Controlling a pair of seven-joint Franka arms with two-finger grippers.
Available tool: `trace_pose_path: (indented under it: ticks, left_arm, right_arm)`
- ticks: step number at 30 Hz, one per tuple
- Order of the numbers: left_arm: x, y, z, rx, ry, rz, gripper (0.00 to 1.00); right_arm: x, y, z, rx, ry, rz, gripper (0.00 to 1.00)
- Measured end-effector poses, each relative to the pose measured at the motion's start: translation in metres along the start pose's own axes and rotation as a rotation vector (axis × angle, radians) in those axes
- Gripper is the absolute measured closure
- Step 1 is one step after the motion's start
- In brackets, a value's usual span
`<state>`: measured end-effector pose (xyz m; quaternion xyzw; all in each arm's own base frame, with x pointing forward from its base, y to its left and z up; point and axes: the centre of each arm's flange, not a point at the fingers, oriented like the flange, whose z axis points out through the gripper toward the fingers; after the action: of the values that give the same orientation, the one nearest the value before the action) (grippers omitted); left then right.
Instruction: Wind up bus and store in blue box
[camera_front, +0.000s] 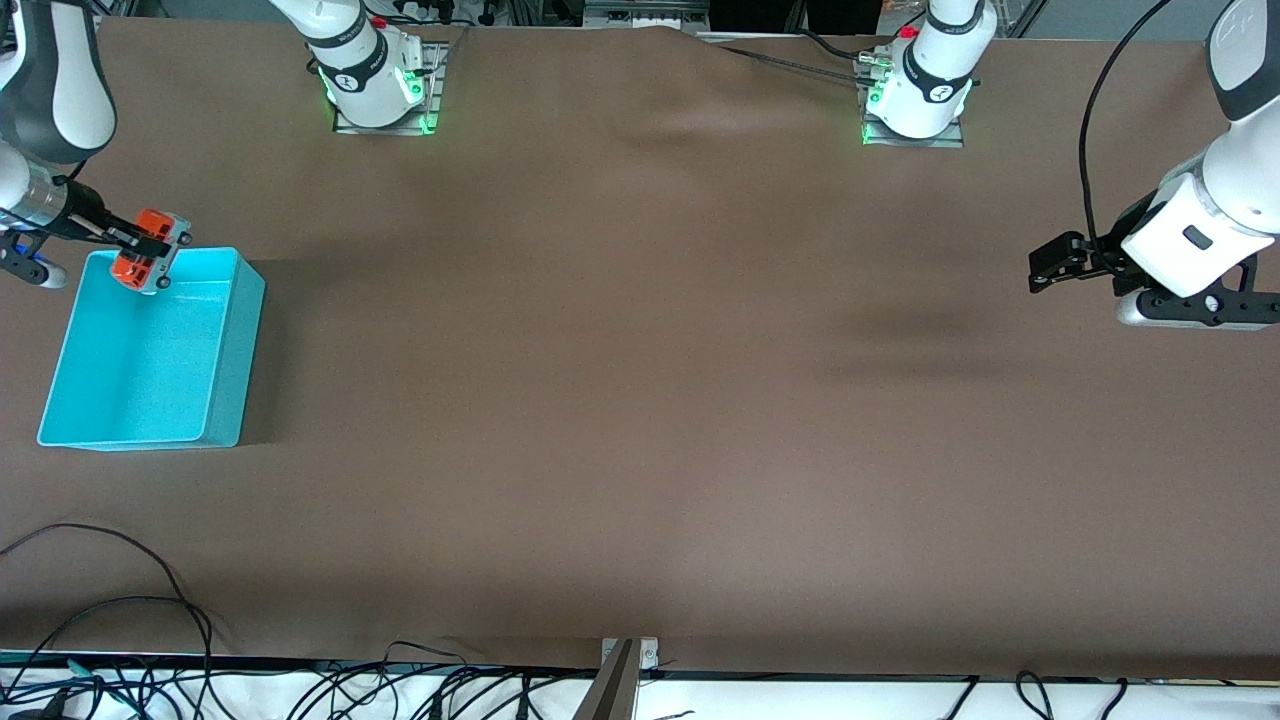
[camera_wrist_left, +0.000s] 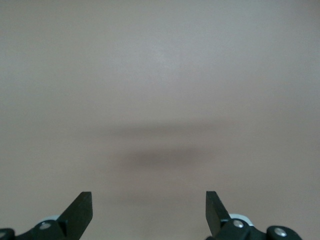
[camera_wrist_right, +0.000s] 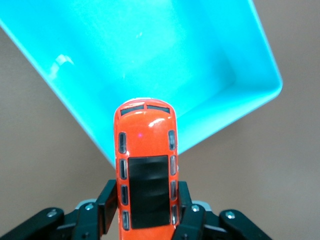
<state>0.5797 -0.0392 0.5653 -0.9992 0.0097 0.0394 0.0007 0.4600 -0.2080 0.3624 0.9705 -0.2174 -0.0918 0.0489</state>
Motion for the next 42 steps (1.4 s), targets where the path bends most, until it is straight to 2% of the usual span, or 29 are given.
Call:
trace_pose_path:
  ticks: [19, 28, 42]
  left_arm:
    - [0.0, 0.0, 0.0, 0.0, 0.0, 0.0, 0.0]
    - [0.0, 0.0, 0.0, 0.0, 0.0, 0.0, 0.0]
    - [0.0, 0.001, 0.0, 0.0, 0.0, 0.0, 0.0]
  right_arm:
    - [0.06, 0.002, 0.068, -0.152, -0.037, -0.259, 0.48]
    - [0.08, 0.0, 0.081, -0.173, 0.019, -0.297, 0.48]
    - [0.104, 0.008, 0.117, -0.196, 0.04, -0.3, 0.48]
